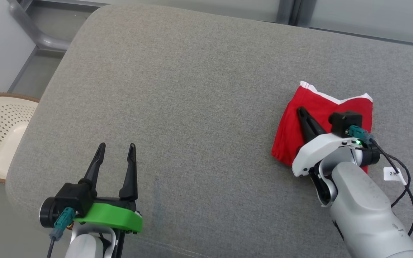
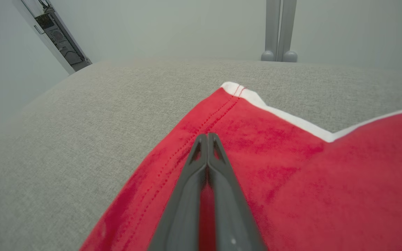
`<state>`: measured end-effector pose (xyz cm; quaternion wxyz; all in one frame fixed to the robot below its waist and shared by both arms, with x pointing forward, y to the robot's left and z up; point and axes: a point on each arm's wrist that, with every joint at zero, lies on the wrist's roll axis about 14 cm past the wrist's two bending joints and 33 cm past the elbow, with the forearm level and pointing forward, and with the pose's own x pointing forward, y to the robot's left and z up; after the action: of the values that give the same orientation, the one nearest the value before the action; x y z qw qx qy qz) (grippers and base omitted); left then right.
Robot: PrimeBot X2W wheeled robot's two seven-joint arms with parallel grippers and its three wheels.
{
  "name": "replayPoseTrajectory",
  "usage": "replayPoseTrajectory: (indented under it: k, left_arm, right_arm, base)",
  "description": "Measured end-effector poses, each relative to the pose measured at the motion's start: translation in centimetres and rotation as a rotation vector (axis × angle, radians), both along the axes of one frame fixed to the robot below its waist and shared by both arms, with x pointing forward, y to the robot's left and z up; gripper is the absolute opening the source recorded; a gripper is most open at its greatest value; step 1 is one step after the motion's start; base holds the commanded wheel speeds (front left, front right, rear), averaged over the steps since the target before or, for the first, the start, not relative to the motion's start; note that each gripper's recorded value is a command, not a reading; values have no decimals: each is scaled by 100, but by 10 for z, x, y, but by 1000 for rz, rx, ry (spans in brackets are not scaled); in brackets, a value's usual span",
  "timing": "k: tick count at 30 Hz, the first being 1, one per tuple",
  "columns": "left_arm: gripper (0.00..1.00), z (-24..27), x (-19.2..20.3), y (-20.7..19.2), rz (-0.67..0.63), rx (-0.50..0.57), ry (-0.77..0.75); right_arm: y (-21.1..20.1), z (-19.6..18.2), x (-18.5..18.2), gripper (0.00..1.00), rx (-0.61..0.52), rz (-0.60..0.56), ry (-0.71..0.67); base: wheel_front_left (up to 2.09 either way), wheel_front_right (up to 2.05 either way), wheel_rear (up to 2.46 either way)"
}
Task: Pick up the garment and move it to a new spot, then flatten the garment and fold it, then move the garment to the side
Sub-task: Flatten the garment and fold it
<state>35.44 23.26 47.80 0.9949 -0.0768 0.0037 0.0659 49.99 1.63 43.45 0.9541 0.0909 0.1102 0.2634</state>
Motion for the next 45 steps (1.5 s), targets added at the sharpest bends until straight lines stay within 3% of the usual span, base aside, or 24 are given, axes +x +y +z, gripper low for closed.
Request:
replayPoseTrajectory:
  k: [6,11,15,24,26,27,28,33,45]
  left_arm:
    - [100,1,1,-2,-4,-2,-4]
    - [100,1,6,-8,-22,-5,-8]
    - [100,1,13,-13,-44,7,-11]
    - [100,8,29,-36,-129,41,-37]
    - [100,9,31,-43,-154,51,-39]
    - [100,9,32,-46,-163,53,-40]
    - [100,9,33,-49,-171,54,-40]
    - [100,11,31,-59,-201,62,-48]
    - [100,23,18,-59,-202,105,-81]
  right_arm:
    - [25,-2,-26,0,26,75,10]
    - [23,17,-28,0,82,63,-32]
    - [-3,36,-26,0,97,2,-96]
    - [-105,66,-32,0,27,-193,-228]
    - [-124,69,-40,40,3,-227,-248]
    - [-131,71,-43,90,-1,-245,-254]
    - [-140,72,-48,100,-1,-270,-258]
    - [-171,72,-79,100,-10,-354,-263]
    - [-184,90,-124,100,-13,-402,-323]
  base:
    - [0,0,0]
    - [0,0,0]
    - [0,0,0]
    - [0,0,0]
    - [0,0,0]
    - [0,0,0]
    - [0,0,0]
    - [0,0,0]
    - [0,0,0]
